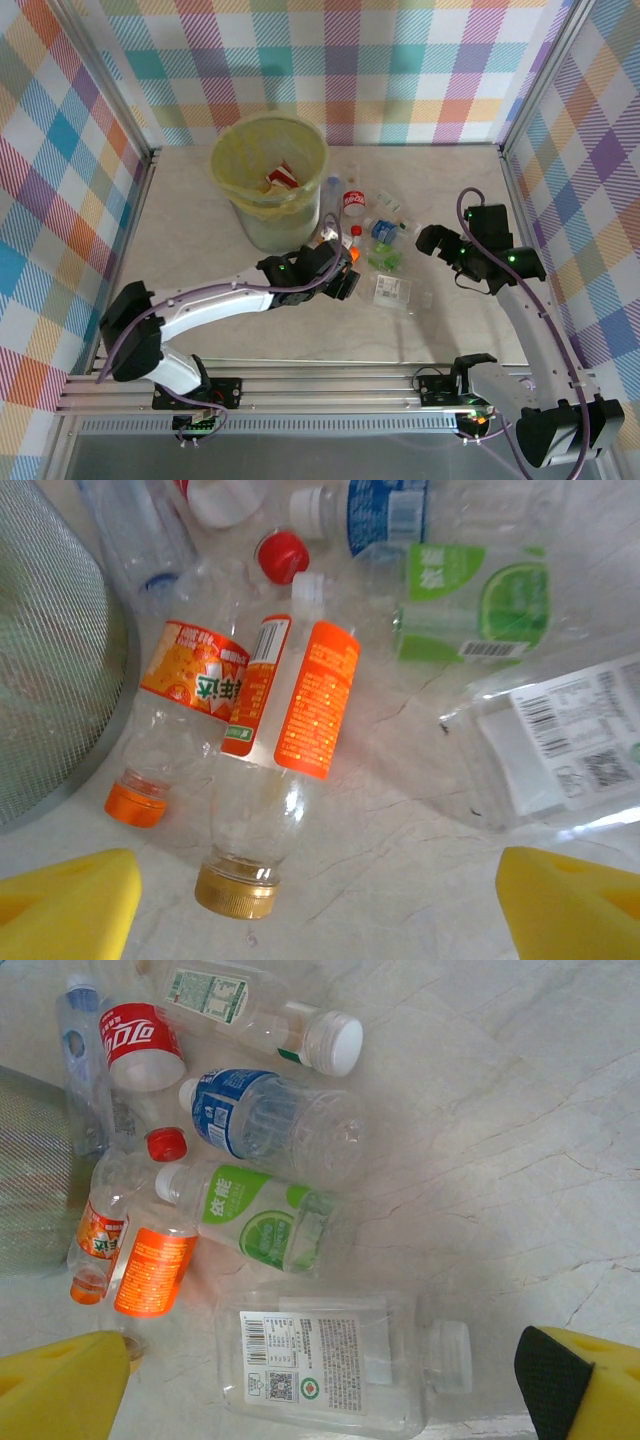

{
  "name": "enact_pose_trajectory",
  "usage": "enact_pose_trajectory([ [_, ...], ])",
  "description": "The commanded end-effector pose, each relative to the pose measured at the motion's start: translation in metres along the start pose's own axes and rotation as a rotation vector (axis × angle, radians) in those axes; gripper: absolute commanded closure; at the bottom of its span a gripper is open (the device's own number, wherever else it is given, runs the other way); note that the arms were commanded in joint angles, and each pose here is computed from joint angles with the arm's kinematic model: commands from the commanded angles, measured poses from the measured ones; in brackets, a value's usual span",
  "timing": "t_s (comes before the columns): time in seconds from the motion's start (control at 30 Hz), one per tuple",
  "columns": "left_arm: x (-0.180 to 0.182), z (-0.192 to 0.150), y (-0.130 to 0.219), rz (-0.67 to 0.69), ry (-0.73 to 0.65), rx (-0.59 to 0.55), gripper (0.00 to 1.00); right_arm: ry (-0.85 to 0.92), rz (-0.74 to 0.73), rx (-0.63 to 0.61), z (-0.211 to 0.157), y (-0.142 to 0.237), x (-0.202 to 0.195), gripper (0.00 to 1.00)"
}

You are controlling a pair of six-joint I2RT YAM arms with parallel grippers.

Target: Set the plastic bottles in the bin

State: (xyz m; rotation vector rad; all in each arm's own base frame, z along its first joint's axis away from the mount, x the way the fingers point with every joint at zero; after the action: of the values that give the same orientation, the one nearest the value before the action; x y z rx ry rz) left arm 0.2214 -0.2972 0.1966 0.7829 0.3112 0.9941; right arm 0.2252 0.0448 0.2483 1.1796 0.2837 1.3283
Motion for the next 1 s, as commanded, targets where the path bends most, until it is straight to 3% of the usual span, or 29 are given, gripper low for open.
enact_pose_trajectory([
  [0.0, -0.001, -0.001, -0.015, 0.056, 0.025, -0.020, 0.11, -0.014, -0.008, -0.013, 0.000, 0.001, -0.002, 0.00],
  [0.33, 0.013, -0.018, -0.070, 0.122, 0.012, 0.131, 0.14, -0.006, -0.017, -0.027, 0.003, 0.003, -0.002, 0.00],
  [0.83, 0.013, -0.018, -0.104, 0.143, -0.031, 0.177, 0.19, -0.013, -0.009, -0.007, 0.005, -0.007, 0.001, 0.00],
  [0.97, 0.012, -0.017, -0.109, 0.151, -0.042, 0.182, 0.25, -0.012, -0.008, -0.002, 0.005, -0.010, 0.001, 0.00],
])
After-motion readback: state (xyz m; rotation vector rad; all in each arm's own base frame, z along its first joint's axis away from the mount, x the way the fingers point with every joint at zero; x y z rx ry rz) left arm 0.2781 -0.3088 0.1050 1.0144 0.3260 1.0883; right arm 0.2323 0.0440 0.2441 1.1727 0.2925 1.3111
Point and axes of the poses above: each hand's point on the last joint's axis, 136 mm out from that joint toward the fingers, its own y axis back along the fingers, its own x axis along the line the jaws close on, z = x × y, the point moved 6 cm from there along y, back along the fingers, and after that the axes turned 4 degrees about -y, right-handed, at the moved point
